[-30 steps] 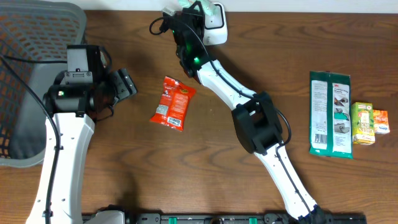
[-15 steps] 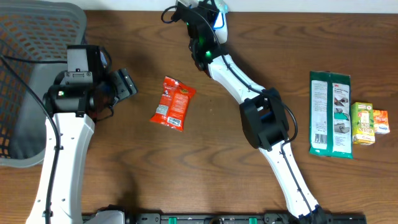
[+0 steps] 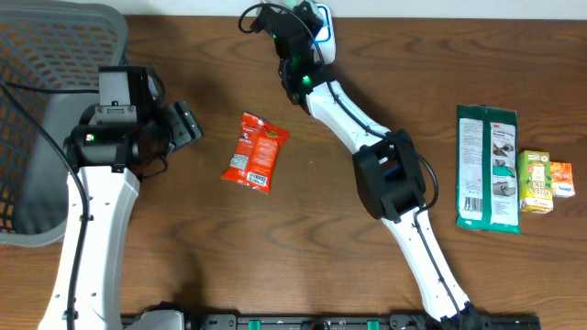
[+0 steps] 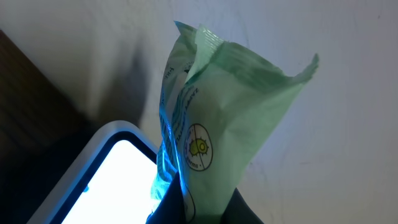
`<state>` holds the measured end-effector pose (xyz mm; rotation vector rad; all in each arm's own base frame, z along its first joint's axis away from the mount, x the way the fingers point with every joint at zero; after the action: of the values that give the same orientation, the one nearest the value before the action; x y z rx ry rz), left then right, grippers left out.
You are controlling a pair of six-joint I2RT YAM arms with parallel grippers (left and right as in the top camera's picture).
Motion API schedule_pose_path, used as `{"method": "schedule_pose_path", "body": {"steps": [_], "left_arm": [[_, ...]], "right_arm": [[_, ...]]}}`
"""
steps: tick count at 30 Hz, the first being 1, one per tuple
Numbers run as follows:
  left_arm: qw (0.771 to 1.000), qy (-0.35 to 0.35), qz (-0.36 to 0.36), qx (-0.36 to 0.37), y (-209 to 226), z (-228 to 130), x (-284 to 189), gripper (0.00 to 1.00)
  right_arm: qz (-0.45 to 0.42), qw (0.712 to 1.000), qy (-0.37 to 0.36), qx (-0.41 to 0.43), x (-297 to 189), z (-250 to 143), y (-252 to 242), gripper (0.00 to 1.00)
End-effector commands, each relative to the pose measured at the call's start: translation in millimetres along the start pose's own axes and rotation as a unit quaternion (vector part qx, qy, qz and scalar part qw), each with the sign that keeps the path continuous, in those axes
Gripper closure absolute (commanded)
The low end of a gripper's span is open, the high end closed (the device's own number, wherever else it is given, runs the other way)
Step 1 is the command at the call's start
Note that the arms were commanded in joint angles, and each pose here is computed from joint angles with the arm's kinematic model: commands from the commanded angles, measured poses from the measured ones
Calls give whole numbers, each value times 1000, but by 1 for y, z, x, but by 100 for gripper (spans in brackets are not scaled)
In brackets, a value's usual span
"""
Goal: Scan the item barcode
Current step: 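Hold the wipes pack barcode against the scanner with the right gripper, then carry the wipes pack right and drop it onto the glove pack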
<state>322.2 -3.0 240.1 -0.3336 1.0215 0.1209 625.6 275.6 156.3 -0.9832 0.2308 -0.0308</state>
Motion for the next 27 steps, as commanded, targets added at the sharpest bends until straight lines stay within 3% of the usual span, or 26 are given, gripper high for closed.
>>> {"method": "schedule_pose_path", "body": {"steps": [1,10,14,20,27], "left_arm": [[1000,-10,6,1,1,5,-5,18],[1000,-10,6,1,1,5,-5,18],[1000,-10,6,1,1,5,-5,18],[1000,-10,6,1,1,5,-5,18],[1000,-10,6,1,1,5,-5,18]], "right_arm": [[-4,1000,-12,28,-2,9,-5,99],[-17,996,-21,79,-11,24,-36,99],[-3,994,-6,107,-33,36,-76,99],[19,975,38,216,-69,32,-144,99],[166,931,109,306,-136,-11,-215,99]]}}
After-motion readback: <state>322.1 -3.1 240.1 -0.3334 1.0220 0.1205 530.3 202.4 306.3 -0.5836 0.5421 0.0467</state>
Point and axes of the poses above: each gripper's point midway between its finger pads, its own x axis out along the fingers, its own y axis along the line the jaws close on, z = x × y, the point moved 4 cm from there along -x, back along the fingers, and after that the axes turned 8 degrees about x, right-handed, at the moved point
